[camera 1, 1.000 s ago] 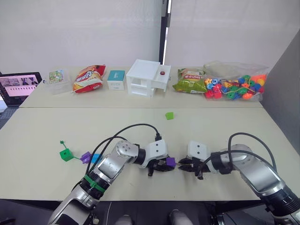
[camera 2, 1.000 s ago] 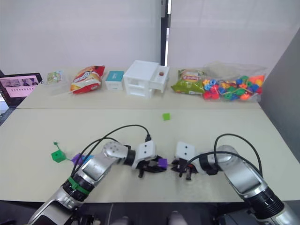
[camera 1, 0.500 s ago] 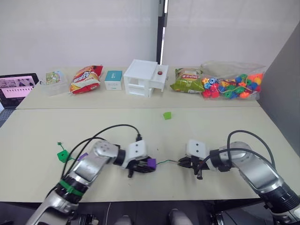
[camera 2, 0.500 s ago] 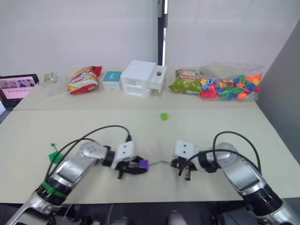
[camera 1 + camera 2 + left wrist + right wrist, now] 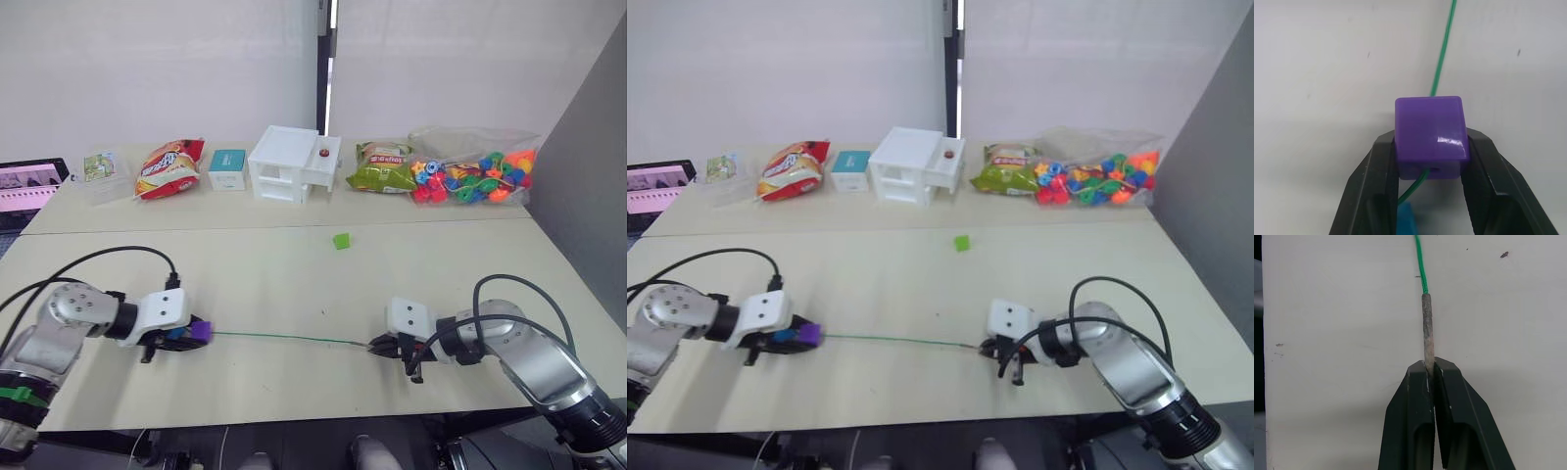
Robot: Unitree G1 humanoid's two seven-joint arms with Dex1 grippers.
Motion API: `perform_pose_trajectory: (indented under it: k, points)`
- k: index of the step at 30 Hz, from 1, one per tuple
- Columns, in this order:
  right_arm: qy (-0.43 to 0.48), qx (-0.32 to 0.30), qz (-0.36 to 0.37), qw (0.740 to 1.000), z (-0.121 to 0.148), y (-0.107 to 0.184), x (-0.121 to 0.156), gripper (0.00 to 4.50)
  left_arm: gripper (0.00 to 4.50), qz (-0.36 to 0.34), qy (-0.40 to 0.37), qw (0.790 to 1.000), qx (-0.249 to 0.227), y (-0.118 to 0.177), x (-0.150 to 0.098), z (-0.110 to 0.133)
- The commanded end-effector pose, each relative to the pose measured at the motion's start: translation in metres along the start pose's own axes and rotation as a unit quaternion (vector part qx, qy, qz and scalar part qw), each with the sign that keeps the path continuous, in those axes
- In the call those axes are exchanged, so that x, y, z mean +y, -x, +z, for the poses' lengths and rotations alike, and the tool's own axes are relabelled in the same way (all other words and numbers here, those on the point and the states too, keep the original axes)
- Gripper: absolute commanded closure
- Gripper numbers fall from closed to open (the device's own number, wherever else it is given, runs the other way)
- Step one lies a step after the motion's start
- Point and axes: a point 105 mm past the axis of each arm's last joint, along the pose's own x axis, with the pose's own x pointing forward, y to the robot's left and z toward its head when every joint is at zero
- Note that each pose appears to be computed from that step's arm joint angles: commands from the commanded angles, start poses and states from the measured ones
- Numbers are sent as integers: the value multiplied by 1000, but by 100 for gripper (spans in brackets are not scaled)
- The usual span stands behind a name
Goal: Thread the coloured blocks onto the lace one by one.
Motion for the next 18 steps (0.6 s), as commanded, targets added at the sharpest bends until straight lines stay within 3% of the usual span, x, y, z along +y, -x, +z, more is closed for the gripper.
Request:
perform_pose_trajectory:
  k: [1,2,4,11,15,18]
  points:
    - [17,-3,-1,1000,8,2,-1,450,330,-3,18,1000,0,-1,-4,-6]
    - [17,-3,0,1000,8,1,-1,450,330,4,22,1000,-16,-2,-1,0]
    - [18,-3,1,1000,9,0,-1,450,227,-3,43,998,-42,2,-1,12]
    - [20,-10,6,1000,16,-6,0,450,3,-20,35,996,-75,10,0,46]
    - [28,-22,7,999,29,-17,0,450,3,-49,9,984,-171,-13,-11,111]
    - [32,-23,9,999,34,-22,0,450,3,-59,-4,977,-203,-39,-21,137]
